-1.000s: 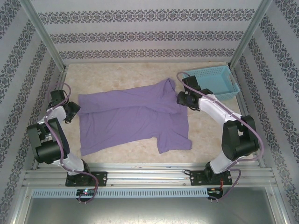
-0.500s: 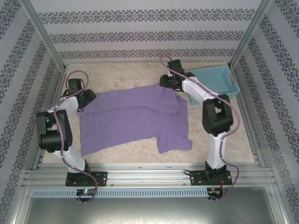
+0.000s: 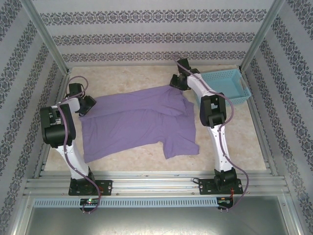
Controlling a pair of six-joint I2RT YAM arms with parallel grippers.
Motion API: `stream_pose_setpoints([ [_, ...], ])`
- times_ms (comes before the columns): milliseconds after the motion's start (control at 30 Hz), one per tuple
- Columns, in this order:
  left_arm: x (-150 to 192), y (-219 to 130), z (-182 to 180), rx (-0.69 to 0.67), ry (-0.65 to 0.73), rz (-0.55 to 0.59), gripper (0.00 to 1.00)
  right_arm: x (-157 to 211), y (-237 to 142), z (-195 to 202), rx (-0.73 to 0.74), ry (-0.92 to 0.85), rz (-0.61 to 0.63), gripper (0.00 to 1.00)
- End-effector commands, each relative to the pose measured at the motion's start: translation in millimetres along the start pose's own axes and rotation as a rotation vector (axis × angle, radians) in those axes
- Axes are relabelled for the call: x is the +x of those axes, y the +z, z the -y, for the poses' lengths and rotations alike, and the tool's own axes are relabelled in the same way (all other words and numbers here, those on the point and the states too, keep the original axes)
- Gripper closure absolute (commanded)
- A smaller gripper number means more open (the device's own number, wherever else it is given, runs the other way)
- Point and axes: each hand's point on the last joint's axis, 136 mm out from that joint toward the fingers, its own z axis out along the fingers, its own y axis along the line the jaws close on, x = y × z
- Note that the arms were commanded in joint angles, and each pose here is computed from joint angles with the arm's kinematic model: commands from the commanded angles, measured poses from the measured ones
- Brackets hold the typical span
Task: Fold the inside-out t-shirt
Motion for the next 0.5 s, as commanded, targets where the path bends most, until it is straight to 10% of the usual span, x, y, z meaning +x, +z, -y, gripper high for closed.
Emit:
stream_pose_setpoints([
  [0, 11, 12, -29, -0.058, -0.064, -0.034, 0.49, -4, 4, 25, 0.060, 0.072, -0.011, 0.64],
  [467, 15, -81, 16, 0.000, 0.015, -0.002, 0.32, -3, -121, -52, -0.084, -0.190, 0.088, 0.54],
])
